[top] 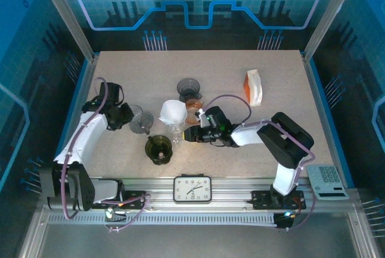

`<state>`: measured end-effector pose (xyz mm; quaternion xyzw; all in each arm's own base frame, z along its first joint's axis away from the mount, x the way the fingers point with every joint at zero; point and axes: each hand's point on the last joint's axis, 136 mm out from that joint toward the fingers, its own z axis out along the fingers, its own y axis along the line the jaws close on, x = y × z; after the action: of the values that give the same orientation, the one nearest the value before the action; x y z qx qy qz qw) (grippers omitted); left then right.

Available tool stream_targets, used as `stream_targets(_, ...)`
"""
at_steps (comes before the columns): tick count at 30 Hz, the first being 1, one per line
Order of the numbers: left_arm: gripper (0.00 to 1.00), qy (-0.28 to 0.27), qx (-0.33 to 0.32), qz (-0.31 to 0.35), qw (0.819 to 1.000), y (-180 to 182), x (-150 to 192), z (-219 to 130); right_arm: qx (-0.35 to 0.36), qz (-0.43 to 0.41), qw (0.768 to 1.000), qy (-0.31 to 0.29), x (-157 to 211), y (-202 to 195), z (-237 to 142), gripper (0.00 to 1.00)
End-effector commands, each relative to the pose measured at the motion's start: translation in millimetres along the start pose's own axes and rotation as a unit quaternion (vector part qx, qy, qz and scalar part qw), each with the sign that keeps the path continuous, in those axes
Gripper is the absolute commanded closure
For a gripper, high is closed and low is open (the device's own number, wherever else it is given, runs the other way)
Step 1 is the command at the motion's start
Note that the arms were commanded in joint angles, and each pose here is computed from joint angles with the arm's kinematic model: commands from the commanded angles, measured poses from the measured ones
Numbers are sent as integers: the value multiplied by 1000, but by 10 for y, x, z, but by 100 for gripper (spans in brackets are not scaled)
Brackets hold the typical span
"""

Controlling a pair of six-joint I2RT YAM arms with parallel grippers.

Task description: Place the coffee filter in the dripper

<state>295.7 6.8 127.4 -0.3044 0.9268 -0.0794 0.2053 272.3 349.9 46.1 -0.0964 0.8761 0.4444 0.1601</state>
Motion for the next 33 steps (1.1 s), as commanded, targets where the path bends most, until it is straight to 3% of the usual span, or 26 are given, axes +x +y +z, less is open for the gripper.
stream_targets(1,100,-6,1,-1,1000,85,-24,-89,0,4,1000,-20,-141,38,145,54)
stream_targets(26,100,-7,2,-14,1000,169,-23,-101,-2,27,998,-53,-834,217,874,57)
stream_targets(33,100,-6,18,-17,1000,116,0,-137,-3,31,998,-59,-772,265,742,52)
